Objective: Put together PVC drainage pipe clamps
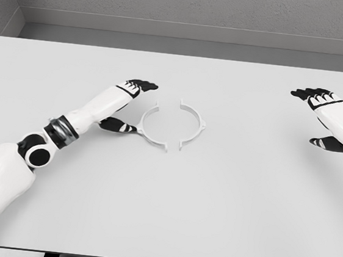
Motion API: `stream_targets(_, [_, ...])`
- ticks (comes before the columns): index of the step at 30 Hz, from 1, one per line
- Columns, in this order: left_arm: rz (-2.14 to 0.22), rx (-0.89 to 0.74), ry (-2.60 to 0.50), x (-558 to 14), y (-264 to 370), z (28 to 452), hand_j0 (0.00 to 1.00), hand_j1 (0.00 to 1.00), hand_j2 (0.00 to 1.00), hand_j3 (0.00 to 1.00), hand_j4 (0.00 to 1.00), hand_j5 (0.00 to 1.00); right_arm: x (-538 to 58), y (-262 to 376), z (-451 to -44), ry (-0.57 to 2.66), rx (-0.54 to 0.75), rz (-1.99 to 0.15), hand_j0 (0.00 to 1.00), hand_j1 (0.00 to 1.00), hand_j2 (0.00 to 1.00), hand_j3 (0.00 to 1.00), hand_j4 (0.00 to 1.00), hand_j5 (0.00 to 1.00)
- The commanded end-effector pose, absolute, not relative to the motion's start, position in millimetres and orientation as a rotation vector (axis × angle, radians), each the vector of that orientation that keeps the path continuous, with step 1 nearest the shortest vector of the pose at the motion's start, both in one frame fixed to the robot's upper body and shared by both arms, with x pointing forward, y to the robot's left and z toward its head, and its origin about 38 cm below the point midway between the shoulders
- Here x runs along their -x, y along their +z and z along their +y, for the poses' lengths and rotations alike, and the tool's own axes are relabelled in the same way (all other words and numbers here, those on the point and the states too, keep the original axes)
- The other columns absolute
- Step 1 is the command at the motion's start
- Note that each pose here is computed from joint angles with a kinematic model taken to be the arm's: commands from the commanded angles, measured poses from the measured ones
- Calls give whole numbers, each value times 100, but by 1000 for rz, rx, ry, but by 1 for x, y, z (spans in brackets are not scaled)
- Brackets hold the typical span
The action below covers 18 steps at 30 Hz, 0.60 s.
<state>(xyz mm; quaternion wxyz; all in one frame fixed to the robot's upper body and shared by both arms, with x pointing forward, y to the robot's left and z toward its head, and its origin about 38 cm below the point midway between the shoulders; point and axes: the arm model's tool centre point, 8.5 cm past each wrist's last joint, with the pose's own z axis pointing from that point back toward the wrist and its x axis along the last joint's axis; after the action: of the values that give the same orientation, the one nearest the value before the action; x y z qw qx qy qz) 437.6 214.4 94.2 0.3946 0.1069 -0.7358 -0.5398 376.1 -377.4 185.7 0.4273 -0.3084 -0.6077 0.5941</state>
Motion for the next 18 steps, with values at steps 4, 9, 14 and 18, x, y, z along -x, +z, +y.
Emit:
stream_targets(4, [-1875,-260,-1356,-437,94,211,100,100,100,100,100,100,-376,186,-377,1477,768,-1524,100,100,100,100,100,100])
stream_targets(9, [-1883,-252,-1352,-437,94,207,100,100,100,100,100,100,-376,187,-378,1477,768,-1524,100,100,100,100,100,100])
stream_targets(14, [-1886,-243,-1350,-435,93,203,100,100,100,100,100,100,-376,187,-377,1477,768,-1526,100,100,100,100,100,100])
stream_targets(18, [-1883,-259,-1347,-437,96,209,100,100,100,100,100,100,-376,187,-377,1477,768,-1526,100,100,100,100,100,100])
